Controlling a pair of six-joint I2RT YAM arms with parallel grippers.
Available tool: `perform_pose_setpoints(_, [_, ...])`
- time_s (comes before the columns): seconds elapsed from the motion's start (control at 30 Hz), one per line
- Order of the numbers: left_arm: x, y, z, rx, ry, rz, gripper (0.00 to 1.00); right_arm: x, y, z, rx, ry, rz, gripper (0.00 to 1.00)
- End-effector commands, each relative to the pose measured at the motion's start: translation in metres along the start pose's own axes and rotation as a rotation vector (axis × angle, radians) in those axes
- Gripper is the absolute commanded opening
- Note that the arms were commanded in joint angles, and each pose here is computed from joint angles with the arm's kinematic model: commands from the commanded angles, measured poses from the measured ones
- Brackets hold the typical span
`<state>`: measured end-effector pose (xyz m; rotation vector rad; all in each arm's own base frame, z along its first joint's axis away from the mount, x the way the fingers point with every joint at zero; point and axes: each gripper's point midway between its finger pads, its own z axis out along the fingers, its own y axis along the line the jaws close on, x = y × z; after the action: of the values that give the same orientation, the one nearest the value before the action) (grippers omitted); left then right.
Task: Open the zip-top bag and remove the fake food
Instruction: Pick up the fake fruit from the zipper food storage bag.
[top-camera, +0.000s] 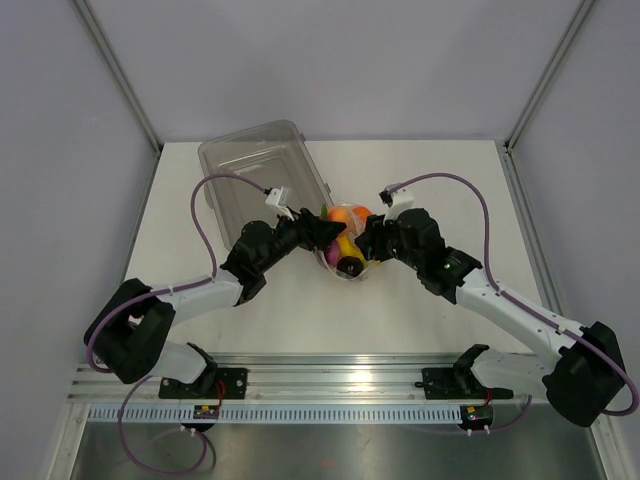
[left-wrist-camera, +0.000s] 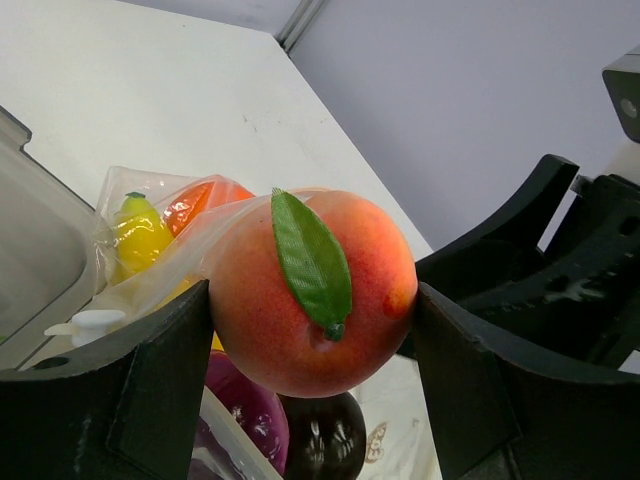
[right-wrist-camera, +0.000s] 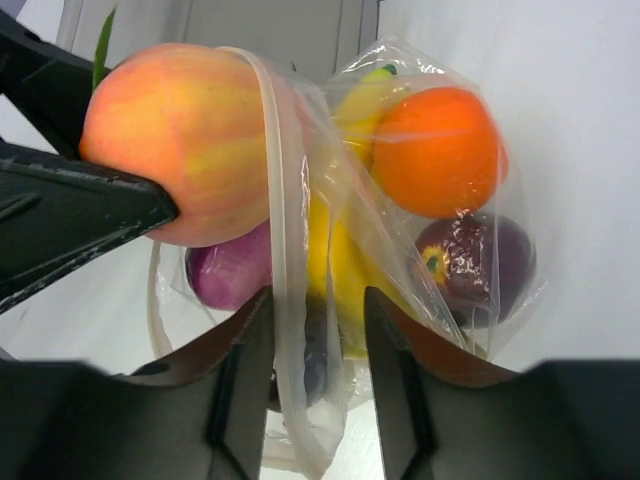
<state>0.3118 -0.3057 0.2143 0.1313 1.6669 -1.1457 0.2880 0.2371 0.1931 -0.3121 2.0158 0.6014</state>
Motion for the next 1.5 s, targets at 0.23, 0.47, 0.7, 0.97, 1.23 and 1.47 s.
perform_pose_setpoints(0.23, [-0.041,-0.030,0.002,0.121,-0.126,-0.023,0.53,-0.017,-0.012,0.009,0.110,0.000,-0.014,0.01])
perform_pose_setpoints(0.47, [-0.059,-0.042,-0.001,0.168,-0.170,-0.111,0.53,-0.010,-0.021,0.017,0.168,0.043,-0.008,0.00])
perform_pose_setpoints(0.7, [-0.068,-0.034,-0.010,0.193,-0.197,-0.212,0.52,0.002,-0.045,0.030,0.321,0.110,0.011,0.00])
perform_pose_setpoints(0.97, [-0.075,-0.025,-0.023,0.234,-0.254,-0.275,0.50,0.009,-0.070,0.030,0.483,0.138,0.034,0.00])
perform_pose_setpoints(1.23, [-0.090,-0.007,-0.037,0.220,-0.340,-0.321,0.49,0.007,-0.082,0.025,0.515,0.132,0.083,0.00])
perform_pose_setpoints(1.47, [-0.093,0.023,-0.046,0.175,-0.431,-0.451,0.46,-0.002,-0.073,0.023,0.466,0.102,0.108,0.00])
